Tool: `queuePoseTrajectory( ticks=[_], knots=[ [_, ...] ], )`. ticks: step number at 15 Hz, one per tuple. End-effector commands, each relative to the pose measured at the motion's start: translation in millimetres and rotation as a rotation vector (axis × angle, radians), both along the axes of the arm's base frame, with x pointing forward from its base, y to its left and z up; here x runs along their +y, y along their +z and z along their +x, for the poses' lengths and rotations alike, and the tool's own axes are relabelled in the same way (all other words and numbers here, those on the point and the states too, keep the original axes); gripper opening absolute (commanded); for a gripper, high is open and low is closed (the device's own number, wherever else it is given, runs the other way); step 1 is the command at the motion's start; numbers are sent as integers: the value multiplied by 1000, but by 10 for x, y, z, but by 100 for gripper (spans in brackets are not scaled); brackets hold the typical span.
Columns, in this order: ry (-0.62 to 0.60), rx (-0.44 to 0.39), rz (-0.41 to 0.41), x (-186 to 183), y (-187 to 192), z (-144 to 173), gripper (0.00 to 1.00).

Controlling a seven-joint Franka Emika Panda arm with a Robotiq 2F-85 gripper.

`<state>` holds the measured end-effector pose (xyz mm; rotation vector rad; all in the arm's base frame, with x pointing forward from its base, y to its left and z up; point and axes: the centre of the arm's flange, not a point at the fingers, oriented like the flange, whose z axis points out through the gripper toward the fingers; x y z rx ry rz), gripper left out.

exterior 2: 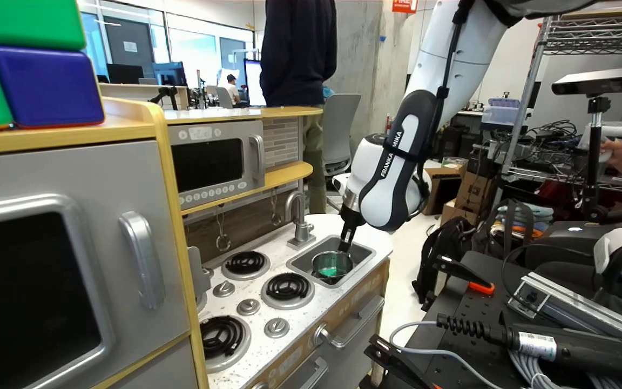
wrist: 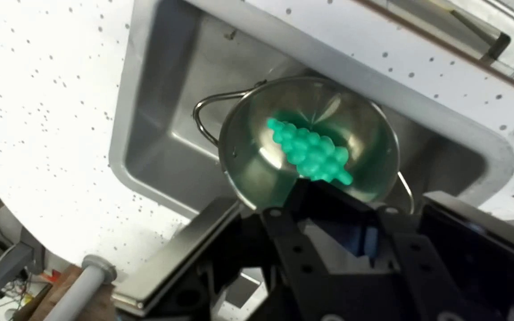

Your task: Put the grapes in the pot

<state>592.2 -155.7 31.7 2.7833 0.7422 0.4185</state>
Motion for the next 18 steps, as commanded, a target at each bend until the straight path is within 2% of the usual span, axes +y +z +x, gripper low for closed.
queuePoseTrajectory(
  ticks=[1,3,5,7,8,10,11,18],
  knots=[
    [67,182,43,82,107,-148,41],
    [132,268,69,153,217,-360,55],
    [185,267,90,157,393,-610,70],
    [208,225,99,108,557,-867,85],
    [171,239,83,176,192,-514,69],
    [181,244,87,108,332,-693,82],
    [183,246,87,100,373,-736,85],
    [191,246,91,149,394,-770,85]
  ],
)
